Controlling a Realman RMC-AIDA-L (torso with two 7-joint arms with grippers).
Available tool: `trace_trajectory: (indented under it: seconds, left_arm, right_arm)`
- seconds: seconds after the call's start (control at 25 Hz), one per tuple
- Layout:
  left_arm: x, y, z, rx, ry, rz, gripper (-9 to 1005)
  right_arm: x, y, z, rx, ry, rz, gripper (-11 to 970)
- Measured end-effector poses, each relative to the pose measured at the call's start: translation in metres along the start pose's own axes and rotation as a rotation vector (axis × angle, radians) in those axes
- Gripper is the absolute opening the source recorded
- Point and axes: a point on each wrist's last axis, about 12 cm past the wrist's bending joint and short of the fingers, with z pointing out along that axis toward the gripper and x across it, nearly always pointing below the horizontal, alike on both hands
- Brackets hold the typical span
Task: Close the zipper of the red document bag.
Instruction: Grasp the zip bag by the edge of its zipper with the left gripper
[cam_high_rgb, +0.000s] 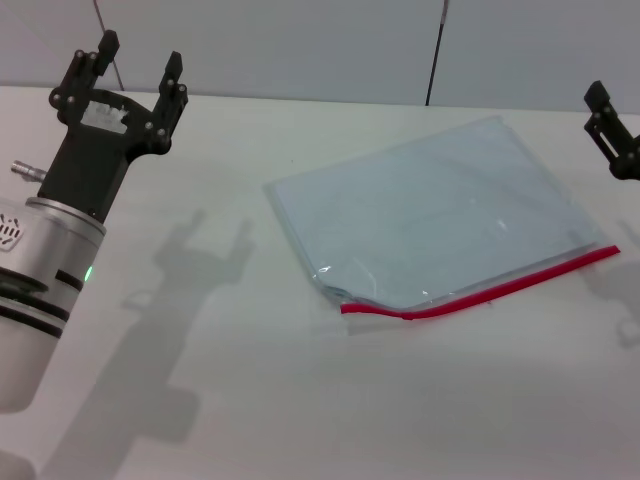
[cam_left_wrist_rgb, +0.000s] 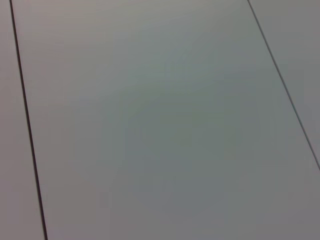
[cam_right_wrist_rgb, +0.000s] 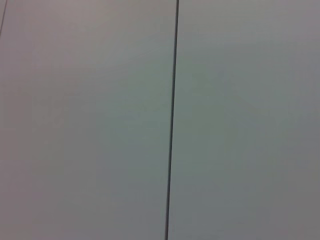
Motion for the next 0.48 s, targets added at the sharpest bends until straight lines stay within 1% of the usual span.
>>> trace_trajectory:
  seconds: [0.36,0.48]
  left_arm:
    - [0.0013,-0.0020,0.0005,0.019,0.012,0.005,662]
    - [0.0048,-0.0080,0.0026,0.078,0.046,0.023,662]
  right_arm:
    - [0.0010,-0.0007,0.0002,0.002,0.010,-0.002,731]
    - [0.0019,-0.0020,-0.0008,0.005,0.017,-0.006,731]
